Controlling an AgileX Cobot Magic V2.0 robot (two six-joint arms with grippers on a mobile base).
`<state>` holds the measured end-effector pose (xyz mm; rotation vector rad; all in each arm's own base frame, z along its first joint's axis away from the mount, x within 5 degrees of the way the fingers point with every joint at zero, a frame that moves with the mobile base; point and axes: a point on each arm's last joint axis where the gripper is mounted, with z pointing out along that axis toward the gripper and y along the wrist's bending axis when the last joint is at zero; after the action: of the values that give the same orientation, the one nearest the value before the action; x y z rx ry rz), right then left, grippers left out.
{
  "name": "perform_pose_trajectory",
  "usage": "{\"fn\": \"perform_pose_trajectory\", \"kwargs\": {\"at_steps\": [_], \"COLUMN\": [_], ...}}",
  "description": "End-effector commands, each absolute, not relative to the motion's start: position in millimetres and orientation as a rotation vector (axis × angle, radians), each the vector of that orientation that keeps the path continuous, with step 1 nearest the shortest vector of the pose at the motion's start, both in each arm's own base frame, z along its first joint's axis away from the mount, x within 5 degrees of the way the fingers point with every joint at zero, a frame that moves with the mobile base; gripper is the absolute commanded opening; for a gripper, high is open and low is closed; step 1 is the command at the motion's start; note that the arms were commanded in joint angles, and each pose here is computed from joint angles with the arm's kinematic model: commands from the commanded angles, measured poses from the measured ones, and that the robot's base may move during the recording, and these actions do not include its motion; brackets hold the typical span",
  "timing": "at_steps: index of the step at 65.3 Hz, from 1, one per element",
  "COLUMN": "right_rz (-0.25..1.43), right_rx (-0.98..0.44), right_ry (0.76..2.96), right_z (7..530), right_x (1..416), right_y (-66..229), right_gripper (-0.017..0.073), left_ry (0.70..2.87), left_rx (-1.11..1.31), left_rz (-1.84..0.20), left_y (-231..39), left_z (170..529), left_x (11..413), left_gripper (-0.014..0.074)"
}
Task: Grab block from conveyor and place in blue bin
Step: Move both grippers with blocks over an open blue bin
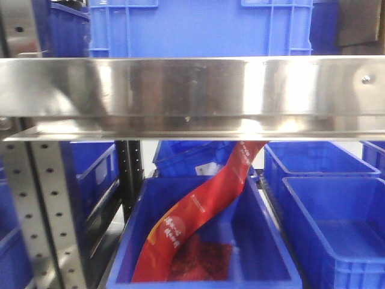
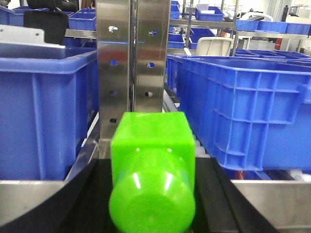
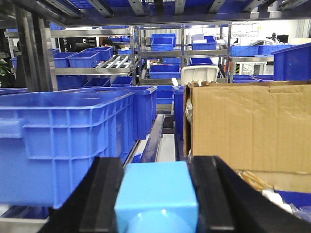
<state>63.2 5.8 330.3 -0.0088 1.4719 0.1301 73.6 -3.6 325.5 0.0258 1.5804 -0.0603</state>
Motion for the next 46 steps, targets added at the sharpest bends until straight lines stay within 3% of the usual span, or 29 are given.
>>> {"fn": "perform_pose_trajectory", "kwargs": {"at_steps": [1,46], "right_rz": [0.115,0.115], "right_rx": [-0.013,-0.013], "right_ry": [1.440,1.440], "right_z": [334.4,334.4], "right_x": [61.5,61.5], "right_y": [5.2,5.2], "right_gripper": [-0.0160,-0.0160], "left_ry": [1.559,1.559], "left_rx": [0.030,0.030], "left_rz": [-0.053,-0.053], "left_y": [-3.4,-3.4], "left_z": [327.5,327.5], "left_x": [73.3,73.3], "left_gripper": [-0.0111,-0.0111]}}
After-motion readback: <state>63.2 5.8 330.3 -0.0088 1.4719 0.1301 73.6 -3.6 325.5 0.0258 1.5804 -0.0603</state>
